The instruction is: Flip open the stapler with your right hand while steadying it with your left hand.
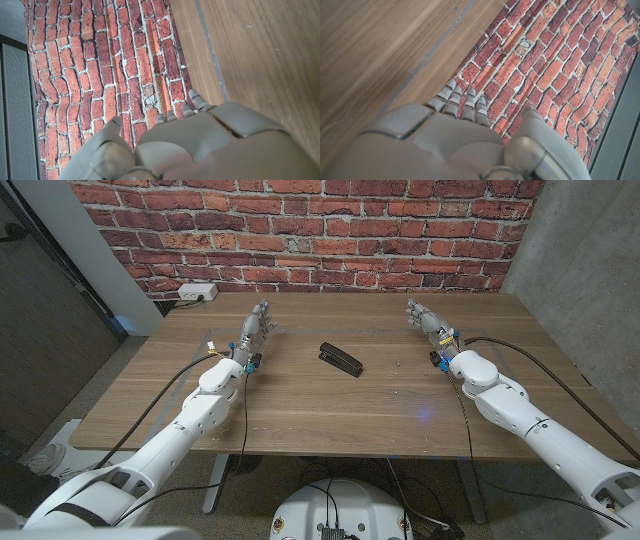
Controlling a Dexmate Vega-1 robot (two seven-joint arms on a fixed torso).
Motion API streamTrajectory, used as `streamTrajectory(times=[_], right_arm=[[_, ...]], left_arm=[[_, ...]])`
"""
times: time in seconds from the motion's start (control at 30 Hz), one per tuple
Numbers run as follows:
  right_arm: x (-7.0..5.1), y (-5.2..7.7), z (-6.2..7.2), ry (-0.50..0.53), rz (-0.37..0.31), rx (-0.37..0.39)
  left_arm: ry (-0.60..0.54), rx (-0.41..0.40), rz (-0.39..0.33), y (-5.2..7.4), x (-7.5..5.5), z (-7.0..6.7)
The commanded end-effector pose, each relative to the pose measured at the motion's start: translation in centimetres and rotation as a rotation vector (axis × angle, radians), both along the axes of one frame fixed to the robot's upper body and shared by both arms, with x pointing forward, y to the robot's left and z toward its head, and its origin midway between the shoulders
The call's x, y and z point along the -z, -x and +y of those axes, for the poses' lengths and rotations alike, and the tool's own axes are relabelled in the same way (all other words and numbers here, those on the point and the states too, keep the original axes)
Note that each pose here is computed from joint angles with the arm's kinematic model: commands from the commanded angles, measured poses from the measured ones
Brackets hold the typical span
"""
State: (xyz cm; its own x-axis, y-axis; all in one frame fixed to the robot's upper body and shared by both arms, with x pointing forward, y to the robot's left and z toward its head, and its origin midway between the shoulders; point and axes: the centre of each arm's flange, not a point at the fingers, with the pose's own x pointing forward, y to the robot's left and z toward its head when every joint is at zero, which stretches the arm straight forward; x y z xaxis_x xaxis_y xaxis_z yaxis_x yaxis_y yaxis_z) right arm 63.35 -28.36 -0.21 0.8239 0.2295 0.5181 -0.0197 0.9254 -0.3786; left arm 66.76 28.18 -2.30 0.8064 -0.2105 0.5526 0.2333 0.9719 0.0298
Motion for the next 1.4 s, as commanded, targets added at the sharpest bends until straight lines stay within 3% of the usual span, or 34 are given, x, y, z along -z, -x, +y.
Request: streamTrajectory(times=[0.03,0.9,1.4], right_arm=[[-1.7,0.9,1.4,0.188,-0.045,0.080],[-4.8,3.1,5.7,0.510,-0.155,0.216],[-6.3,5.0,8.4,0.669,-0.221,0.344]], left_arm=[[-0.004,0.001,0.002,-0.2,-0.2,-0.1],[-0.005,0.003,-0.001,-0.7,-0.6,0.2],[-0.003,-0.004,-0.007,-0.4,-0.5,0.6]])
